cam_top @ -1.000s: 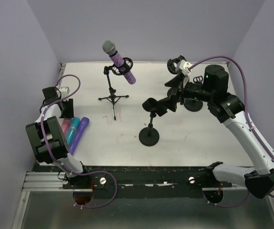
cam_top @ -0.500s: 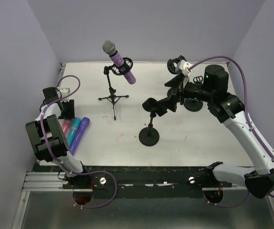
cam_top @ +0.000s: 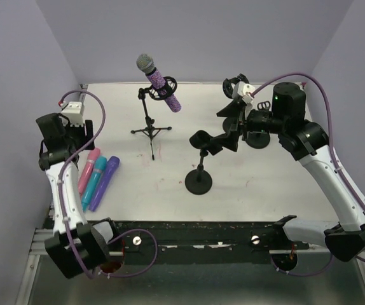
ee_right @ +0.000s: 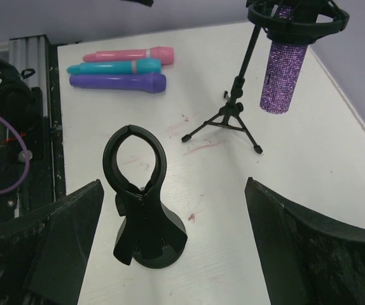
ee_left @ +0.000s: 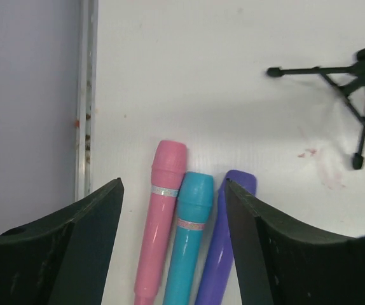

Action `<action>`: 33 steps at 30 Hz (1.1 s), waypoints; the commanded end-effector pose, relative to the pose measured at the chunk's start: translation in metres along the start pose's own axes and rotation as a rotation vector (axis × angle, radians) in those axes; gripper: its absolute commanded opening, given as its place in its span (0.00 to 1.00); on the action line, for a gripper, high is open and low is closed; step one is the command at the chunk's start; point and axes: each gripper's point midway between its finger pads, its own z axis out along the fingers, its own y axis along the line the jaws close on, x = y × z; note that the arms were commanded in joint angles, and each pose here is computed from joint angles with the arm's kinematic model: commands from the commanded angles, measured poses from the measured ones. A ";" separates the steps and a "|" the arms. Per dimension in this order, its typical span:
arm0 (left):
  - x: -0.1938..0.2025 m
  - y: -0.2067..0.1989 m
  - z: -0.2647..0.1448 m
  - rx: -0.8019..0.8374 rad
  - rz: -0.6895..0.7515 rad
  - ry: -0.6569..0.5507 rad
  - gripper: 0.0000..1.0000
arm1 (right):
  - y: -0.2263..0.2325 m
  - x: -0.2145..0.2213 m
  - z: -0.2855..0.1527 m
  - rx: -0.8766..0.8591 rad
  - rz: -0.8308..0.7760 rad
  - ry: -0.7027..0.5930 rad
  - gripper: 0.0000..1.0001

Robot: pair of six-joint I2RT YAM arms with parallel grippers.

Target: Remove the microphone from the stand

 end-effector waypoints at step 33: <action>0.027 -0.336 -0.148 1.266 0.622 -0.510 0.72 | 0.029 0.055 0.027 -0.153 0.020 0.159 0.52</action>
